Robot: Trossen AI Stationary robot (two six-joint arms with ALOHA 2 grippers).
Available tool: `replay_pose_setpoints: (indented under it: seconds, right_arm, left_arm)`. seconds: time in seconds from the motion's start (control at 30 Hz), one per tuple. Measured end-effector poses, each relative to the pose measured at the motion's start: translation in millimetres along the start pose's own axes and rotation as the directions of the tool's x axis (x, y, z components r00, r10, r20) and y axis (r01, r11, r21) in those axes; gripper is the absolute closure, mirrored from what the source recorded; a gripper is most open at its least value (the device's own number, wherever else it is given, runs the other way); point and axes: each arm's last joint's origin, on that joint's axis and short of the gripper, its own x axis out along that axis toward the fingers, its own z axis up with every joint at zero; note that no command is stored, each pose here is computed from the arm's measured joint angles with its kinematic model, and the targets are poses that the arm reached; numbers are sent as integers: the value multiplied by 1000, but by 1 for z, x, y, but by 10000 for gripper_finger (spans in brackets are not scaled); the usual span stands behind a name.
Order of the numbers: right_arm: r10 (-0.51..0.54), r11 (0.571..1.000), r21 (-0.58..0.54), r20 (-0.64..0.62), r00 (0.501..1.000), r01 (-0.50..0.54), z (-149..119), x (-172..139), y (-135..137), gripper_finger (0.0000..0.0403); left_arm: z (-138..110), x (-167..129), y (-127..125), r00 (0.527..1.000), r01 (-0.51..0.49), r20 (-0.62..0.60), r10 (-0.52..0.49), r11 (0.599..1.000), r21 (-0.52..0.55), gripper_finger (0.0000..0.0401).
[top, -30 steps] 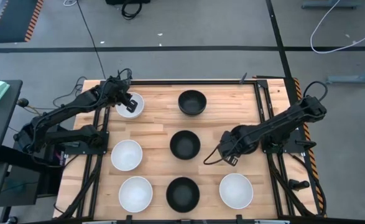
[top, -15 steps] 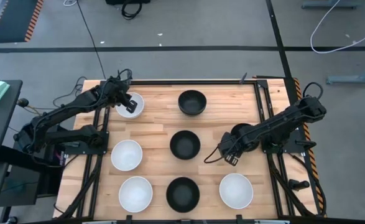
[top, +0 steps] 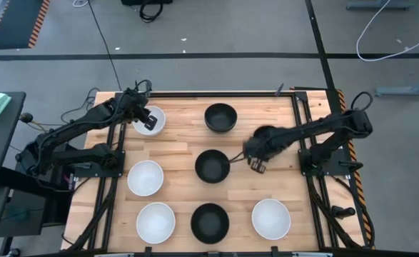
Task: Nest bowls inside each other
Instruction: Stack the black bowl on top of the stacked black bowls
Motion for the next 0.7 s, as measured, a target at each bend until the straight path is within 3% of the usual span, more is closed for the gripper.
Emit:
replay_pose_setpoints:
  seconds: [0.23,0.47,0.7]
  right_arm:
    - [-25,999,-43,173,985,33,50,-43,-36,398]
    - [-33,998,-33,356,934,48,88,-93,-84,398]
    - [48,996,-83,367,929,-19,127,-109,-104,398]
  left_arm:
    - [0,0,0,1000,0,0,0,1000,-1,346]
    - [0,0,0,1000,1,1,-1,1000,-1,354]
    - [1,0,0,1000,1,6,-1,1000,-2,352]
